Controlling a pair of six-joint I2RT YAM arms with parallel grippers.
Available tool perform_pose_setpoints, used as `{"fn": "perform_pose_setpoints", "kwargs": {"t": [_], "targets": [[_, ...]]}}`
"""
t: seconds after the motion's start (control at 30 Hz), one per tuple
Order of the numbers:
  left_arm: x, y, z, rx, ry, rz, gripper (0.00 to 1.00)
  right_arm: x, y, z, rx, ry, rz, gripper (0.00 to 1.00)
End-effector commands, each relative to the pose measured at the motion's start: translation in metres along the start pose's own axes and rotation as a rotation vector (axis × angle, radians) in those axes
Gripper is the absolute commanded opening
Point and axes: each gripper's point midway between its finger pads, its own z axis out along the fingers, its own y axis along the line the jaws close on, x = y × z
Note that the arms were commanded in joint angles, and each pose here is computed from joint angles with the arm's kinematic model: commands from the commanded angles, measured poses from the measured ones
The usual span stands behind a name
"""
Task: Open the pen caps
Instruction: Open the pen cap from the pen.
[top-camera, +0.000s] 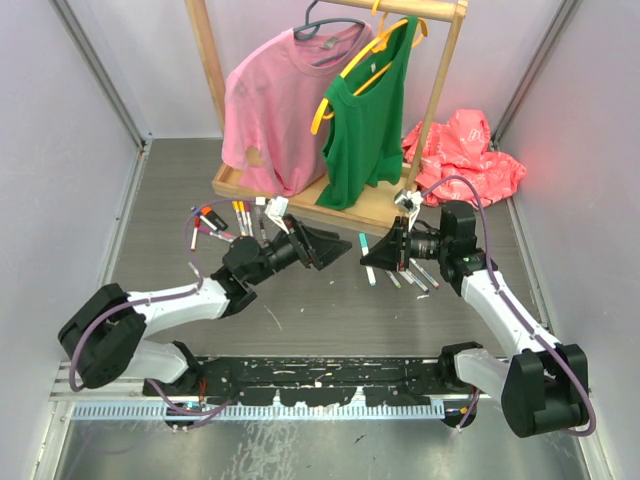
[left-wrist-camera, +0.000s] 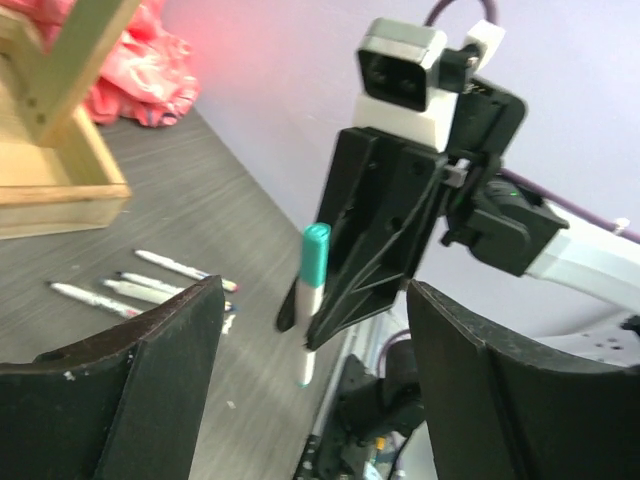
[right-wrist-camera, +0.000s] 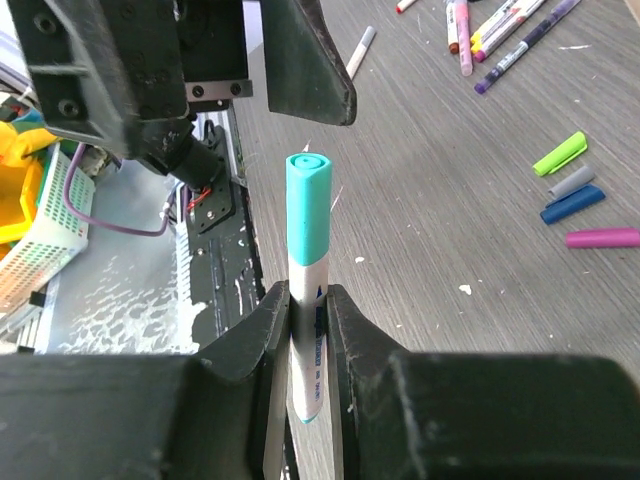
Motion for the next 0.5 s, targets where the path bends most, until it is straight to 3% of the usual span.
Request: {"fn": "perform_pose_setpoints", "kwargs": {"t": [0.0, 0.47], "targets": [[-0.01, -0.038, 0.017, 0.152, 0.044, -0.055, 0.72, -0.011, 0.006, -0.002, -0.039, 0.002, -0.065, 0.01], [0.006, -0.03, 0.046, 0.155, 0.126, -0.132, 0.45, -0.01, 0.006, -0.001, -0.04, 0.008, -0.063, 0.01]]}}
